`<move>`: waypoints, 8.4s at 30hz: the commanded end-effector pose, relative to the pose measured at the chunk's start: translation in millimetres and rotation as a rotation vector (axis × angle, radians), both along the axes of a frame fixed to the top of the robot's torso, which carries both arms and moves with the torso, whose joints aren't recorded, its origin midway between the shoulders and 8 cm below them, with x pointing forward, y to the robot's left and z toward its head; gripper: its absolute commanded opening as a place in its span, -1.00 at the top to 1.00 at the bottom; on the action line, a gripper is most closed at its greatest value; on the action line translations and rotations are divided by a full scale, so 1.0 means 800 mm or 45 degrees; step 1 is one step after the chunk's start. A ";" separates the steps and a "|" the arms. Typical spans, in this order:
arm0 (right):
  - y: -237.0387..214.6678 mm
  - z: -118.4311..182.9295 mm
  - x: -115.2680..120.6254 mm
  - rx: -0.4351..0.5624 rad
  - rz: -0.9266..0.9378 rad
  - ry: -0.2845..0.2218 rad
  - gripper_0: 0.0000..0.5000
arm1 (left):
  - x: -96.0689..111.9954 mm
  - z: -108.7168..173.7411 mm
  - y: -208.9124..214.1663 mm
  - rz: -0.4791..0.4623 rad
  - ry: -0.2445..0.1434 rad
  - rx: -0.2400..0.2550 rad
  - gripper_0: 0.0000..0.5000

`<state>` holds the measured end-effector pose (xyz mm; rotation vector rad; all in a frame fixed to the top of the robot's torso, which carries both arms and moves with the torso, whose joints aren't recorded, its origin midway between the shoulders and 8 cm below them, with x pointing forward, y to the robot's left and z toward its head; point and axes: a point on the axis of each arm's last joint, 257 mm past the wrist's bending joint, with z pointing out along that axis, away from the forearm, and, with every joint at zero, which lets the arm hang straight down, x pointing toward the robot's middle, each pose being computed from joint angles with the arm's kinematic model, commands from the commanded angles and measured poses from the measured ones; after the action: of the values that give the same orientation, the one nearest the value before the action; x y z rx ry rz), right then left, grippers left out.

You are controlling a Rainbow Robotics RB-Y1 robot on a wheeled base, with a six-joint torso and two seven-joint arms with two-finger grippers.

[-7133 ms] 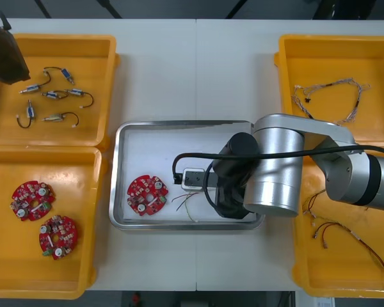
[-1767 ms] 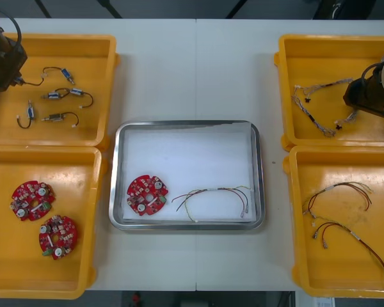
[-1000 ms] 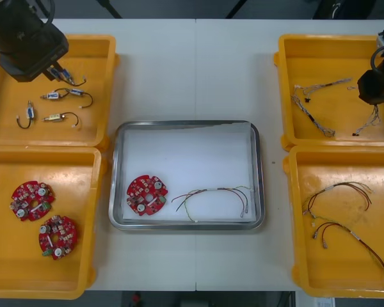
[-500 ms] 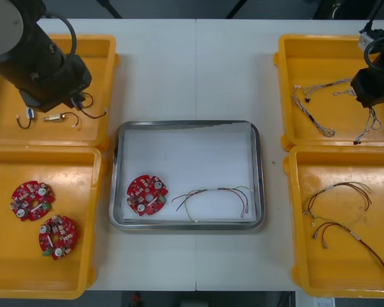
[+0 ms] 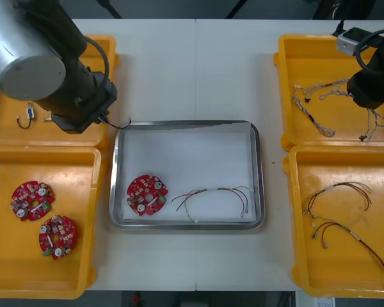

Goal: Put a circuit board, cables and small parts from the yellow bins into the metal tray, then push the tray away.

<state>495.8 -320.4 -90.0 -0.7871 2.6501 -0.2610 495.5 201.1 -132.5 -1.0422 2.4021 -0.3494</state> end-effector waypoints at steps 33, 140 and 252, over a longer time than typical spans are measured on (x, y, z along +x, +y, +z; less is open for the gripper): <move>0.049 0.048 0.009 -0.134 0.421 -0.151 1.00 | 0.005 -0.137 -0.098 -0.030 -0.113 0.038 1.00; 0.372 -0.126 -0.011 -0.197 1.259 -0.123 1.00 | 0.130 0.000 0.310 -0.437 -0.011 0.537 -1.00; -0.070 0.035 0.020 0.367 -0.780 -0.332 -1.00 | 0.102 0.005 0.265 -0.537 0.076 0.498 1.00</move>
<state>511.8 -353.1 -83.6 0.0852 2.5918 -0.0858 573.5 416.7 -170.2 -0.3393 2.6363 0.0688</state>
